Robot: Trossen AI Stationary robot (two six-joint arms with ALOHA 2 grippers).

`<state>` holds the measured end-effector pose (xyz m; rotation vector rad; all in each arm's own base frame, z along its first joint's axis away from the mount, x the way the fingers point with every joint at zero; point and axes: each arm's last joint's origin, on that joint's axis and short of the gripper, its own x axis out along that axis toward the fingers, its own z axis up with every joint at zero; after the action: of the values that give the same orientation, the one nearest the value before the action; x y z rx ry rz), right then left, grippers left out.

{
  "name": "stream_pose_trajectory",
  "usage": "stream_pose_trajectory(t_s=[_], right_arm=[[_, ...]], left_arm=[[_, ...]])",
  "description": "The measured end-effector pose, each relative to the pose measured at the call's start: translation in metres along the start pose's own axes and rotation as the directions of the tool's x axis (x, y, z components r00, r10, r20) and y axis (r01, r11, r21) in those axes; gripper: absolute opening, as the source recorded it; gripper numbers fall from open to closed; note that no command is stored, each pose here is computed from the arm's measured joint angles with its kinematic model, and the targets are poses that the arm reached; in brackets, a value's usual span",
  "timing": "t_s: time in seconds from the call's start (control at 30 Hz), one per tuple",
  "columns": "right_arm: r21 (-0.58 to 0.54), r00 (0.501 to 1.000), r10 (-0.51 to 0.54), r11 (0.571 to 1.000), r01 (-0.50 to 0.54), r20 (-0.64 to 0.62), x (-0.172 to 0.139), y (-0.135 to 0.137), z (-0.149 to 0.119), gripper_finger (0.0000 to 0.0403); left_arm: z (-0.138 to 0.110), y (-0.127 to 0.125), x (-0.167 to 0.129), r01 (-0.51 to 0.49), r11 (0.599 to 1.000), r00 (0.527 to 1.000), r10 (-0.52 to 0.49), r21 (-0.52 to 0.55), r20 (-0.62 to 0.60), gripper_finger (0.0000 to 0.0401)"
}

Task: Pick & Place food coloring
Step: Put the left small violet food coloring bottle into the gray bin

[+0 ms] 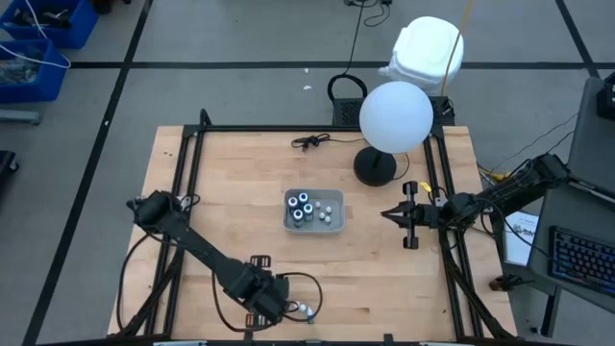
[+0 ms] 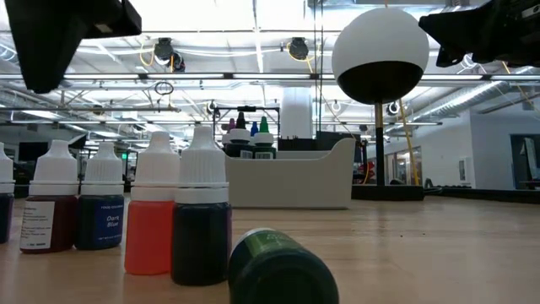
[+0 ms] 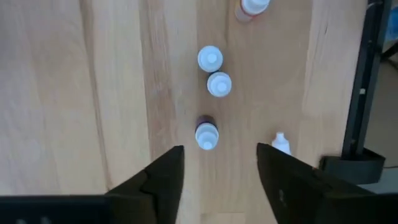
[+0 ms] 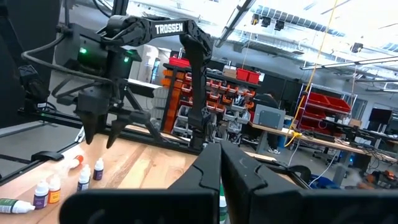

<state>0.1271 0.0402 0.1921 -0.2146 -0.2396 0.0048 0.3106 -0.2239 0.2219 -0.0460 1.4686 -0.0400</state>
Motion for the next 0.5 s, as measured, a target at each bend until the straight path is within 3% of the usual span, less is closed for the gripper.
stream_pose_trajectory(t_s=[0.2,0.5], right_arm=[[0.002,1.0,0.0,1.0,0.0,0.0,0.0,0.0,0.0,0.0],[0.003,1.0,0.001,1.0,-0.001,-0.002,0.0,0.0,0.0,0.0]], left_arm=[[-0.001,-0.004,0.009,-0.024,0.999,1.0,0.024,0.028,-0.008,0.0238],[-0.005,-0.003,0.034,-0.004,0.999,1.0,0.005,0.054,-0.03,0.0214]])
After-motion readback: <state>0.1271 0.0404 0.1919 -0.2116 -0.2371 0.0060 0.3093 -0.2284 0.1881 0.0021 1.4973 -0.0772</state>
